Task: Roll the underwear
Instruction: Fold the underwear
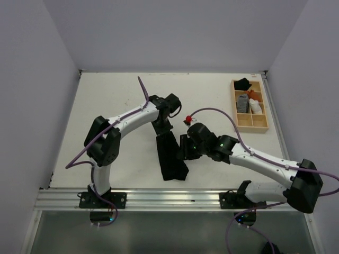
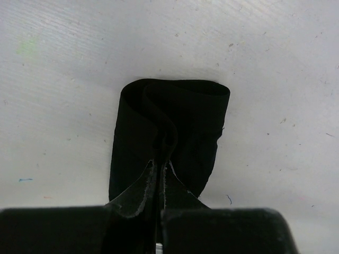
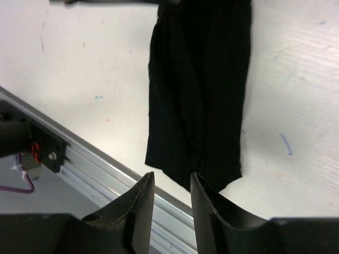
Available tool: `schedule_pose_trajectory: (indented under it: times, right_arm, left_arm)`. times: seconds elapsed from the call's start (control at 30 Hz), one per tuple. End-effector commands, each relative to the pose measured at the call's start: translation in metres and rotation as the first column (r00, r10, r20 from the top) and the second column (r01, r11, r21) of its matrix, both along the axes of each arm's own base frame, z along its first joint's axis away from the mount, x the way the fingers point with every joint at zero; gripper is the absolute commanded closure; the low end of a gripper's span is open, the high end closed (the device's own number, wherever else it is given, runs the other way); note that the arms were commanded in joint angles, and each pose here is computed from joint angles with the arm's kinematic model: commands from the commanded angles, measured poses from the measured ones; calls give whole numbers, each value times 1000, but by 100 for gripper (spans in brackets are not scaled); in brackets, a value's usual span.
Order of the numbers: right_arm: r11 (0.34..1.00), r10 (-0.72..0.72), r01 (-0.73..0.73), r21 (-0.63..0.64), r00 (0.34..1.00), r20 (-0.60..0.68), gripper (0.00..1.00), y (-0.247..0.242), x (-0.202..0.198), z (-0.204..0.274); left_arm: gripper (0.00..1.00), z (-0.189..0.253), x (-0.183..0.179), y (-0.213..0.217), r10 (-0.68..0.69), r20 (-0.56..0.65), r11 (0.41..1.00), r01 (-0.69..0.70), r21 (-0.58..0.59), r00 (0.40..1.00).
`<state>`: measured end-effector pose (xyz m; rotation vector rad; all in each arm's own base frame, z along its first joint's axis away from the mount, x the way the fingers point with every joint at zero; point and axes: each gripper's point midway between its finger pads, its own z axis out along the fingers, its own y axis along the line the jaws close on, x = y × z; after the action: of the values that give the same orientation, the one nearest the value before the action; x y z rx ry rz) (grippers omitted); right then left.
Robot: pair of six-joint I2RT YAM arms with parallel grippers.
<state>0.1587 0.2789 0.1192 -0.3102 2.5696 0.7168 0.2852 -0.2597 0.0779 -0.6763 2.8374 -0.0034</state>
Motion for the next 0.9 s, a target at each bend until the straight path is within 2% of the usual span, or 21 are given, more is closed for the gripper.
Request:
schedule_pose_trajectory:
  times: [0.0,0.13,0.43,0.7,0.87]
  right_arm:
    - [994,-97,98,-38,995,19,62,-21,24,4]
    - [985,-146,143,-97,989,-23,62,-35,45,-21]
    - [995,-99,100,9,990,-104,64,-12,82,-45]
    - [994,-90,100,44,979,-183,64,-4,84,-75]
    - [992,-111,121,34,973,-203,69,-3,86,-86]
  left_arm:
    - [100,6,9,-11,-20,39,999,21,-32,999]
    - [100,3,8,-18,-38,37,998,40,-46,999]
    - [100,7,8,-31,-78,60,994,82,-78,995]
    - [100,15,15,-46,-72,93,985,86,-149,993]
    - [100,20,19,-57,-61,115,977,83,-198,992]
